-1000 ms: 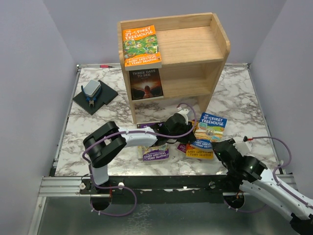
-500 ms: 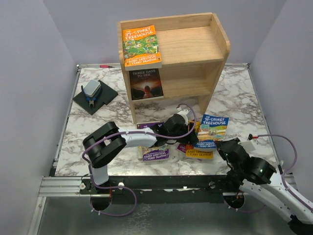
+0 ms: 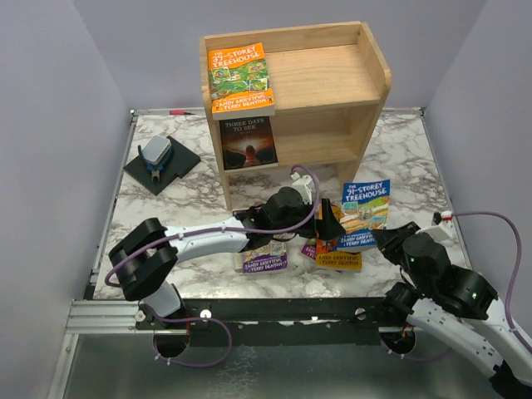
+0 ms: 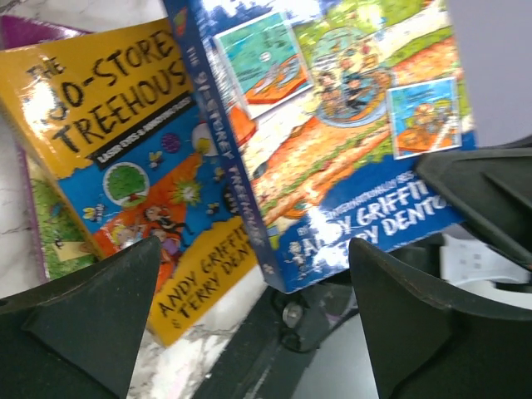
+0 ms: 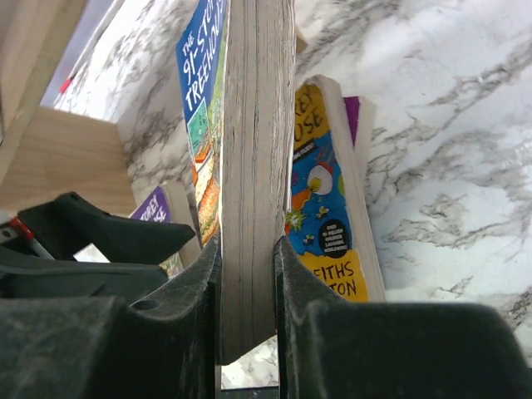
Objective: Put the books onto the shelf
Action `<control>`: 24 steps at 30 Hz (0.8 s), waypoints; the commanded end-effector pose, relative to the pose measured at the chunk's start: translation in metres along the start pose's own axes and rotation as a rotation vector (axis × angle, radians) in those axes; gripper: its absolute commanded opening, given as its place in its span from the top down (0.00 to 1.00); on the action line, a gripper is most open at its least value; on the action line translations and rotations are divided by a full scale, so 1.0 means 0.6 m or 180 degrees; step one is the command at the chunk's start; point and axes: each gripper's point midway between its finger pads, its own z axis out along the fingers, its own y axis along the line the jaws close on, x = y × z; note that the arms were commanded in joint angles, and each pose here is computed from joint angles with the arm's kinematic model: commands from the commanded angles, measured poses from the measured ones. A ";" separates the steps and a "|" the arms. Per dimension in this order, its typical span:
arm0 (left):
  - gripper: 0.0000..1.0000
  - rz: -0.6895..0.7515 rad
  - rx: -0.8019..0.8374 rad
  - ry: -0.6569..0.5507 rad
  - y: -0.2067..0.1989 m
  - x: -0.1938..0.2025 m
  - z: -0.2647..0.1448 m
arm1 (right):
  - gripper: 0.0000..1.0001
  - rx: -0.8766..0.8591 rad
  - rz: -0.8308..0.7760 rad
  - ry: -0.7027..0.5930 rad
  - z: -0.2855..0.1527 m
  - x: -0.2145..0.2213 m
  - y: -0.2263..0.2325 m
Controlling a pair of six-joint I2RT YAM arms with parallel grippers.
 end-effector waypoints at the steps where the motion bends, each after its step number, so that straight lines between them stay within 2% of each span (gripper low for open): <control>1: 0.03 -0.0092 0.0408 -0.0111 -0.069 -0.027 -0.048 | 0.99 -0.0685 -0.0112 -0.0096 -0.037 -0.045 0.083; 14: 0.01 -0.0348 0.0805 -0.0284 -0.121 -0.042 -0.143 | 0.99 -0.2087 -0.0423 0.0221 -0.149 -0.067 0.231; 24: 0.01 -0.0282 0.1126 -0.0595 -0.171 -0.077 -0.223 | 0.99 -0.2566 -0.0625 0.0224 -0.196 -0.089 0.293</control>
